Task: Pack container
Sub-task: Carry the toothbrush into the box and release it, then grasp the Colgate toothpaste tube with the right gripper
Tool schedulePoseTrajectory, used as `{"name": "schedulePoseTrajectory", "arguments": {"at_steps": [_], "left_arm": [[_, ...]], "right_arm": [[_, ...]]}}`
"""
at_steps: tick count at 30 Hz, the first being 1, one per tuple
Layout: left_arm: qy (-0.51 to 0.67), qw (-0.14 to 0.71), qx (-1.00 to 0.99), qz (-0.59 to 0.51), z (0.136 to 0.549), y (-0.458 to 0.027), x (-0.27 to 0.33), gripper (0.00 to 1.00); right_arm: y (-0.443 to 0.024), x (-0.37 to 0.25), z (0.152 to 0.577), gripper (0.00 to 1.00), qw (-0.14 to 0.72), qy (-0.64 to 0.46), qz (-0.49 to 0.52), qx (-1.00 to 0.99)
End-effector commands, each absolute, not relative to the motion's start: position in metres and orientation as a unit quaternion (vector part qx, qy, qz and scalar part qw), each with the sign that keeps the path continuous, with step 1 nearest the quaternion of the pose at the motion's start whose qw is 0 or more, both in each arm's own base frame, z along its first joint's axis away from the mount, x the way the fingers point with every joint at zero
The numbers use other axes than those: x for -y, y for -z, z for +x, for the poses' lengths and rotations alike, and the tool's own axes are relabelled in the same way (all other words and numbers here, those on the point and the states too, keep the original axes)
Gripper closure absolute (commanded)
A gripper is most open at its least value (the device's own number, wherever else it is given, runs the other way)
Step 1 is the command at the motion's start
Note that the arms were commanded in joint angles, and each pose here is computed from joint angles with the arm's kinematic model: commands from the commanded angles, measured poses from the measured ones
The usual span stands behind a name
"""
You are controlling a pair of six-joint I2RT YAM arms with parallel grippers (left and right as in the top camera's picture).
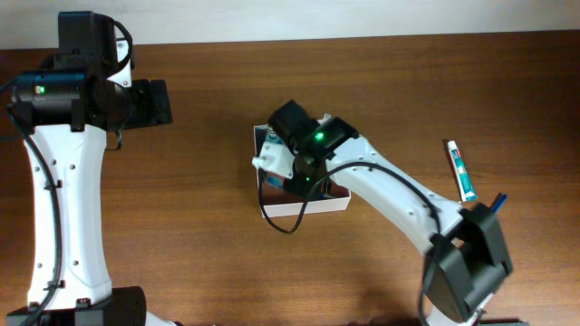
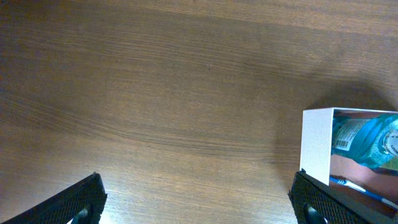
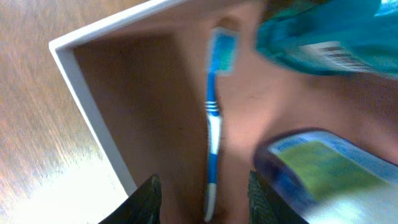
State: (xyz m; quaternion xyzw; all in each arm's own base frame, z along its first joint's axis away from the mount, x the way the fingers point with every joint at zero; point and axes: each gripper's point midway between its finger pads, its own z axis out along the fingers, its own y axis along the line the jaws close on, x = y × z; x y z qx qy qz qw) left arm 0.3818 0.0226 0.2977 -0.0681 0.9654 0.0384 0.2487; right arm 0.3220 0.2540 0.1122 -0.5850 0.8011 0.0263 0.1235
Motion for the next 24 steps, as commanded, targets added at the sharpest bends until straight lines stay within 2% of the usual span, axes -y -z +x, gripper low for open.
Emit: {"name": "schedulePoseTrajectory", "arguments": {"at_steps": [1,2,3,6,8,12,13,15,19,24], "left_arm": [[-0.036,0.241,-0.968,-0.066,0.382,-0.294,-0.022,0.04],[-0.036,0.241,-0.968,-0.066,0.381,-0.293,-0.022,0.04],[-0.036,0.240,-0.968,-0.066,0.381,-0.293,-0.022,0.04],[-0.036,0.240,-0.968,-0.066,0.381,-0.293,-0.022,0.04],[-0.036,0.240,-0.968,-0.066,0.381,-0.293,-0.022,0.04],[-0.036,0.240,-0.968,-0.066,0.381,-0.293,-0.022,0.04],[-0.036,0.240,-0.968,-0.066,0.381,-0.293,-0.022,0.04],[-0.036,0.240,-0.968,-0.066,0.381,-0.293,-0.022,0.04],[-0.036,0.240,-0.968,-0.066,0.381,-0.293,-0.022,0.04],[-0.036,0.240,-0.968,-0.066,0.381,-0.293,-0.022,0.04]], "right_arm": [[-0.233,-0.227,0.358,0.58,0.283,0.020,-0.464,-0.839],[-0.256,-0.206,0.368,0.51,0.311,0.037,-0.411,-0.856],[-0.288,-0.163,0.381,0.28,0.351,0.054,-0.311,-0.882],[-0.314,-0.061,0.389,0.20,0.371,0.062,-0.122,-0.918],[-0.302,0.012,0.382,0.18,0.337,0.058,-0.011,-0.940],[-0.260,0.082,0.369,0.17,0.272,0.034,0.082,-0.958],[-0.245,0.096,0.365,0.17,0.252,0.031,0.104,-0.962],[-0.187,0.130,0.349,0.16,0.180,0.016,0.155,-0.971],[-0.099,0.127,0.341,0.16,0.104,-0.022,0.143,-0.984],[-0.064,0.128,0.354,0.18,0.089,-0.026,0.128,-0.987]]}}
